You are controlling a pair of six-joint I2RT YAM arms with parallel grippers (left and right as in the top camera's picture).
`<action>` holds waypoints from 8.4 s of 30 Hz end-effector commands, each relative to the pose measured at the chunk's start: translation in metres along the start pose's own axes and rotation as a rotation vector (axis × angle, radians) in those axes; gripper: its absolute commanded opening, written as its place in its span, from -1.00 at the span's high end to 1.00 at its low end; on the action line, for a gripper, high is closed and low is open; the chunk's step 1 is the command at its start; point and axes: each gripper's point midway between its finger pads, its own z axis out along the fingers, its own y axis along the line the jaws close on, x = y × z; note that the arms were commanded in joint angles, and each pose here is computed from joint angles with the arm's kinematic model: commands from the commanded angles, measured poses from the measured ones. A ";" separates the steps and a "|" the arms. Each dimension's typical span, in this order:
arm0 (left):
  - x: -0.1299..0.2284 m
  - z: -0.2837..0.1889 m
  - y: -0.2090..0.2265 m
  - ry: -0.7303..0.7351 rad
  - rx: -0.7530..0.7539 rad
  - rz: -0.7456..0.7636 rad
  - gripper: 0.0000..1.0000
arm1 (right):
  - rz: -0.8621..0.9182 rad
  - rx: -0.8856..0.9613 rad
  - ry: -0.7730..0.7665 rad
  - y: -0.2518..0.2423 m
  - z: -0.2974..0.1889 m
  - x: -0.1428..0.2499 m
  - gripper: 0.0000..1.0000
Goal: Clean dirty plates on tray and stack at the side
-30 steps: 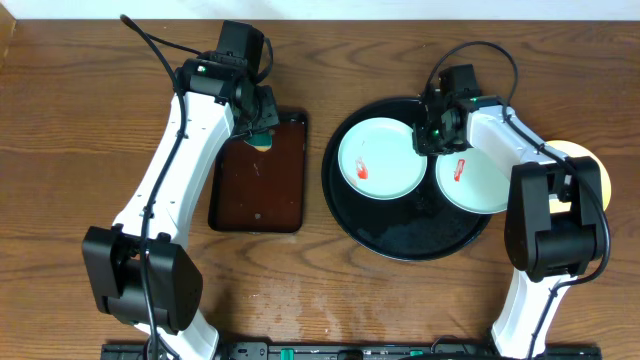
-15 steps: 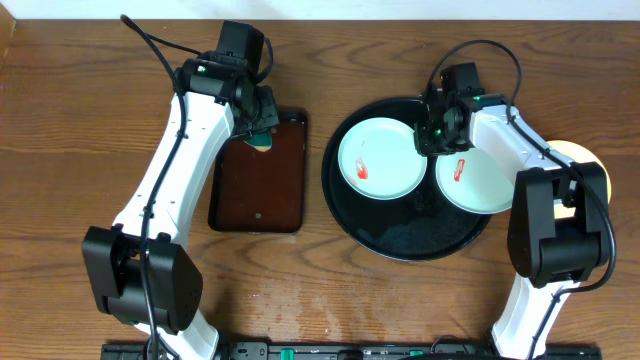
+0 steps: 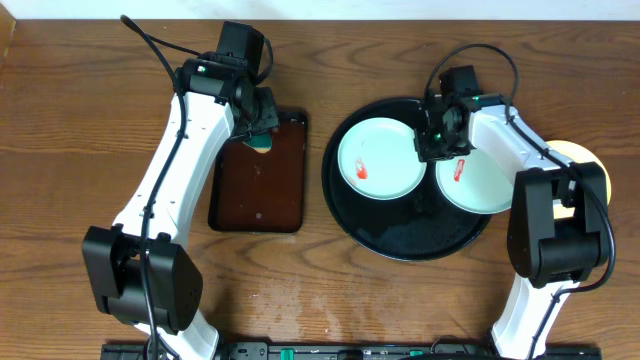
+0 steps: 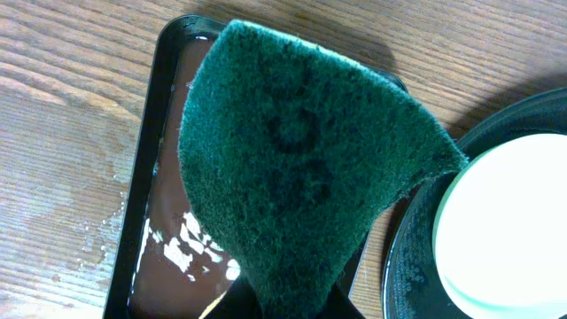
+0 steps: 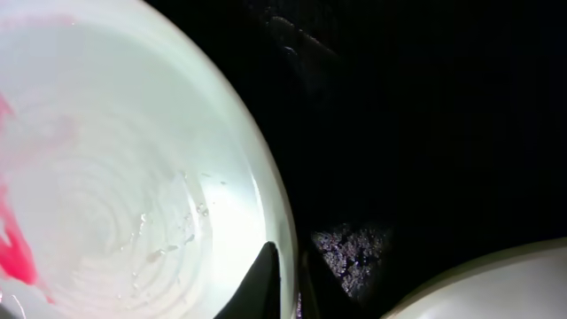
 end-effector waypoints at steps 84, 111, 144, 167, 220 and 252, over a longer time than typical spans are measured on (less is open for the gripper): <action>0.090 0.141 -0.156 0.153 0.091 0.350 0.84 | -0.029 0.031 -0.025 0.002 -0.010 -0.005 0.98; 0.126 0.148 -0.176 0.264 0.160 0.310 0.84 | -0.013 0.031 -0.023 0.002 -0.010 -0.004 0.98; 0.027 0.180 -0.193 -0.216 0.079 0.360 0.83 | -0.014 0.031 -0.022 0.002 -0.010 -0.004 0.98; -0.007 -0.013 -0.114 -0.244 0.065 0.263 0.82 | -0.014 0.031 -0.022 0.002 -0.010 -0.004 0.98; -0.002 -0.032 0.062 0.183 0.398 -0.106 0.85 | 0.104 0.084 -0.293 0.007 -0.105 -0.041 0.98; -0.002 -0.027 0.076 0.178 0.316 -0.106 0.85 | -0.107 0.057 -0.541 0.189 -0.109 -0.047 0.98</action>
